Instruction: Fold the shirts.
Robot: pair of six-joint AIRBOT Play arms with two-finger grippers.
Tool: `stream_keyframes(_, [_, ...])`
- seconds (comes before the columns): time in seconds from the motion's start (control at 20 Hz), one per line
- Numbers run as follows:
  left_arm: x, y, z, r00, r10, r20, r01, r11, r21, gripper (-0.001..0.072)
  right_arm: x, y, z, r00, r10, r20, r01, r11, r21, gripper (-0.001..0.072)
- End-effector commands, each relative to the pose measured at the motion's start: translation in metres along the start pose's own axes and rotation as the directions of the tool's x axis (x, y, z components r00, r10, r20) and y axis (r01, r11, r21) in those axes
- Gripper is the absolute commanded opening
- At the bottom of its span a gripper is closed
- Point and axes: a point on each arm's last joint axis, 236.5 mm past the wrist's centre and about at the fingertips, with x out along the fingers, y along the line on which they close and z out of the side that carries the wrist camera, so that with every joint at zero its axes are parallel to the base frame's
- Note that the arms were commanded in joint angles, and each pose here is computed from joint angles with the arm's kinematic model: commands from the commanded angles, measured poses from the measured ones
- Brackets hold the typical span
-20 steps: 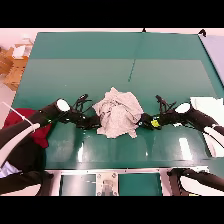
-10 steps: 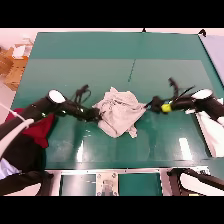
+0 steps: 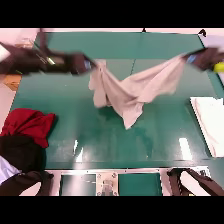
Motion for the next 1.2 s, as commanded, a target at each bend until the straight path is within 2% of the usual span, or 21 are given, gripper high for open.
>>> stream_keyframes(0.0, [-0.094, -0.083, 0.078, 0.969, 0.038, 0.244, -0.101, 0.962, 0.254, 0.0025, -0.092, 0.077, 0.076, 0.945, -0.037, 0.324, 0.118, 0.965, -0.232, 0.0016])
stream_keyframes(0.1, [-0.161, -0.1, 0.11, 0.898, 0.175, 0.403, -0.312, 0.9, 0.303, 0.0025, -0.143, 0.106, 0.101, 0.874, -0.097, 0.476, 0.267, 0.915, -0.302, 0.0016])
stream_keyframes(0.2, [-0.222, -0.099, 0.123, 0.798, 0.324, 0.508, -0.505, 0.819, 0.272, 0.0025, -0.174, 0.125, 0.11, 0.813, -0.154, 0.561, 0.383, 0.868, -0.317, 0.0016])
stream_keyframes(0.3, [-0.26, -0.086, 0.119, 0.712, 0.444, 0.544, -0.63, 0.746, 0.216, 0.0025, -0.196, 0.126, 0.115, 0.757, -0.221, 0.615, 0.485, 0.821, -0.302, 0.0016])
stream_keyframes(0.4, [-0.267, -0.059, 0.104, 0.676, 0.545, 0.496, -0.695, 0.695, 0.185, 0.0025, -0.199, 0.115, 0.114, 0.742, -0.271, 0.613, 0.513, 0.818, -0.259, 0.0016])
stream_keyframes(0.6, [-0.201, 0.022, 0.064, 0.71, 0.661, 0.242, -0.704, 0.679, 0.21, 0.0026, -0.13, 0.075, 0.077, 0.886, -0.223, 0.407, 0.335, 0.914, -0.228, 0.0016])
stream_keyframes(0.8, [-0.109, 0.124, -0.006, 0.711, 0.701, -0.045, -0.68, 0.703, 0.209, 0.0026, -0.019, -0.045, -0.018, 0.96, -0.26, 0.105, 0.263, 0.965, -0.013, 0.0016])
stream_keyframes(0.9, [-0.062, 0.174, -0.054, 0.713, 0.686, -0.15, -0.66, 0.727, 0.188, 0.0026, 0.036, -0.112, -0.085, 0.953, -0.301, -0.015, 0.3, 0.945, 0.128, 0.0017])
stream_keyframes(1.05, [-0.001, 0.244, -0.122, 0.704, 0.662, -0.258, -0.645, 0.747, 0.158, 0.0026, 0.088, -0.192, -0.182, 0.908, -0.368, -0.2, 0.412, 0.87, 0.271, 0.0016])
stream_keyframes(1.15, [0.025, 0.279, -0.149, 0.683, 0.661, -0.312, -0.652, 0.744, 0.147, 0.0026, 0.105, -0.223, -0.214, 0.879, -0.374, -0.294, 0.46, 0.828, 0.32, 0.0016])
